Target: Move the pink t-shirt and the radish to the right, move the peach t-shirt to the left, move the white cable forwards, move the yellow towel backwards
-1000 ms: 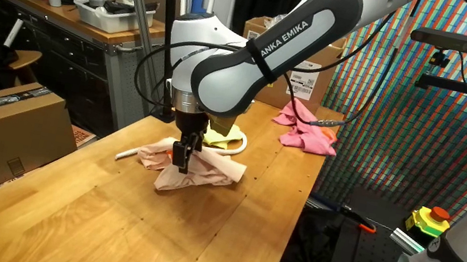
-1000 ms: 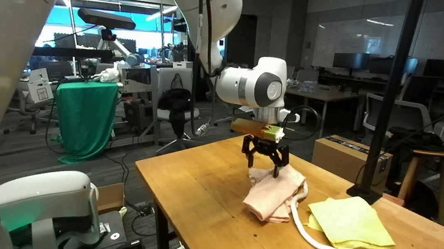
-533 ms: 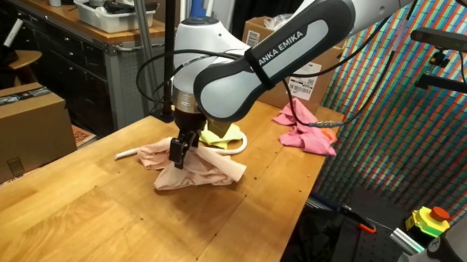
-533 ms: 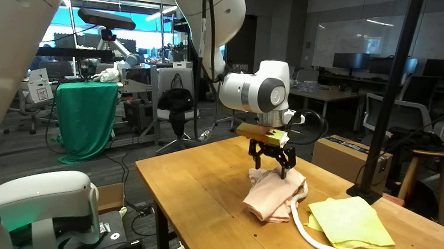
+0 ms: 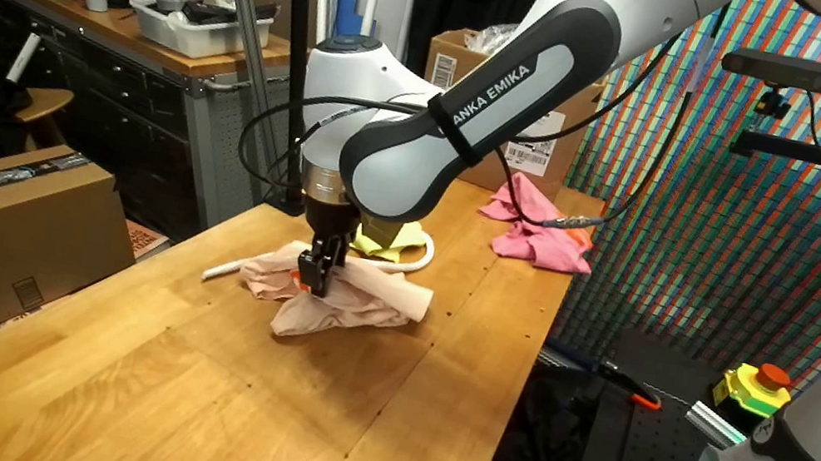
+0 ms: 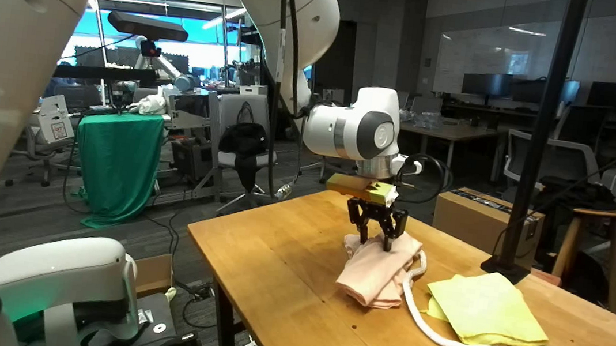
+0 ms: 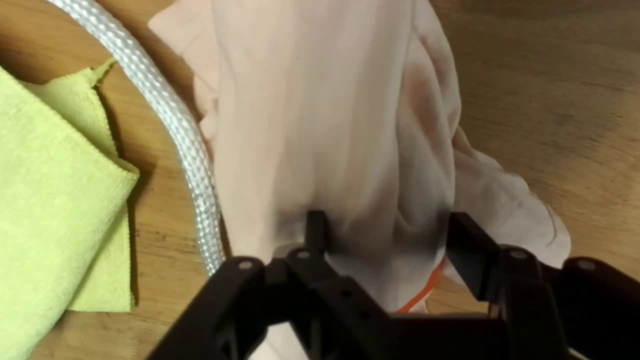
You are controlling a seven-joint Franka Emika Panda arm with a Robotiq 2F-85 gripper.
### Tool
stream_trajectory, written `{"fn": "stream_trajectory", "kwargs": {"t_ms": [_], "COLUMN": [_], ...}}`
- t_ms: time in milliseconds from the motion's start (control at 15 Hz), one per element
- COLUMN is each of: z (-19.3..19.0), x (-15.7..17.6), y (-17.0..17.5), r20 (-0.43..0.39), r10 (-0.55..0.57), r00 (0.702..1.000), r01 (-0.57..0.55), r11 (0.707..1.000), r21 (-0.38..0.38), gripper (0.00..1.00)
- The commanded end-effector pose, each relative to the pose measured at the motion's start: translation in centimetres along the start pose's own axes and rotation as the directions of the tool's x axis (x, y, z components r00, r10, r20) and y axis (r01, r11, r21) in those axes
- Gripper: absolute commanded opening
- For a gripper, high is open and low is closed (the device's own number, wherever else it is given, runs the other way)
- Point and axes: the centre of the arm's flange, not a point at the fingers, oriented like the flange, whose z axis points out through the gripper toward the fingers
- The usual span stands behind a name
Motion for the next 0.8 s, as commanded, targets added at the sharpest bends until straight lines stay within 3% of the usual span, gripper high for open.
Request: {"fn": "stream_trajectory", "kwargs": {"t_ms": [0, 267, 467, 733], "z": [-0.7, -1.0, -1.8, -4.7], "x": [-0.1, -0.5, -0.9, -1.7], "y": [-0.4, -0.4, -0.4, -0.6], "r20": [-0.011, -0.001, 0.010, -0.019], "r10": [0.023, 0.052, 0.071, 0.101], "r00": [1.000, 0.999, 0.997, 0.995], "r01": [-0.023, -0.052, -0.071, -0.101], "r11": [1.000, 0.999, 0.998, 0.995], "r21": [-0.018, -0.015, -0.002, 0.014], "gripper": [0.35, 0.05, 0.00, 0.03]}}
